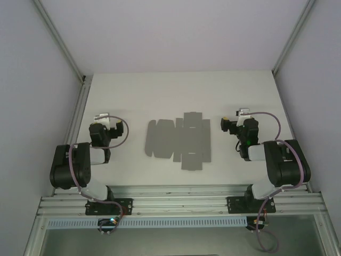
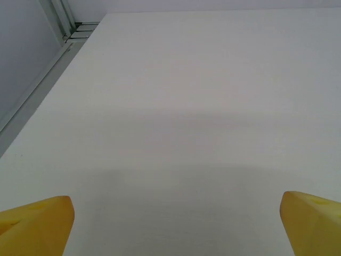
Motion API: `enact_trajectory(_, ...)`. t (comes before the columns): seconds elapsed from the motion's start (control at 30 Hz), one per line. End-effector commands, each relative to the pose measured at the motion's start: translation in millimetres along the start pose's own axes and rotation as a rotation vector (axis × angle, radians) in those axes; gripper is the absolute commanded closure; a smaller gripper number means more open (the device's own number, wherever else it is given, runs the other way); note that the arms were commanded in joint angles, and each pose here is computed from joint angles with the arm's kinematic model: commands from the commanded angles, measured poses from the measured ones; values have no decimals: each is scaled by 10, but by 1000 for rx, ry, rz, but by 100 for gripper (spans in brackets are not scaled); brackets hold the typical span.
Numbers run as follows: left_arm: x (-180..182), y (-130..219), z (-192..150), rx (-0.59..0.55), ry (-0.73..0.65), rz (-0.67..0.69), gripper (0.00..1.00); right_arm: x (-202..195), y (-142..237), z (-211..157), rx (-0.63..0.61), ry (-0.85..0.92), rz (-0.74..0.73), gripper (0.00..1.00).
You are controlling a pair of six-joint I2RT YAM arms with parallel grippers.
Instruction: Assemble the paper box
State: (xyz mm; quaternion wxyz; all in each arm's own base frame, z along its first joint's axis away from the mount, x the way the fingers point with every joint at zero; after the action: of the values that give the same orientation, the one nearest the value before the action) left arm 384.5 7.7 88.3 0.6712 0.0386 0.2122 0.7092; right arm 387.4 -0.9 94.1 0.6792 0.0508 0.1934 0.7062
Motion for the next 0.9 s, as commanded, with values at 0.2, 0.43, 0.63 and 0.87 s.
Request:
enact_trajectory(0.2,-61,-32,104,-23,-22,-24,0,4,-20,108,-22,10,2,0)
enact_trajectory(0.43,-63,-33,99,-19,-18,-30,0,3,-25,111,-20,5,4,0)
enact_trajectory(0.63,-64,-35,98,-19,-18,-30,0,5,-26,108,-19,6,6,0)
enact_trajectory(0.87,-37,-28,165,-14,-3,-9,0,12,-2,200,-19,15,21,0)
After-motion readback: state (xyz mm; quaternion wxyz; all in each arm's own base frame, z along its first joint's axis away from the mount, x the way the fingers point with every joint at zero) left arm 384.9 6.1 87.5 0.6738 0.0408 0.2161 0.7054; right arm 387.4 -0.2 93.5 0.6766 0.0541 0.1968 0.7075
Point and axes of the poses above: each hand's point on the last joint's axis, 136 mm out from that joint toward the fingers, its own y axis back along the fingers, its own x axis along the line the jaws close on, z = x × y, the point moved 1 cm from there along y, back along the fingers, and after that the axes turned 14 degrees about y, right-handed, at the moved point
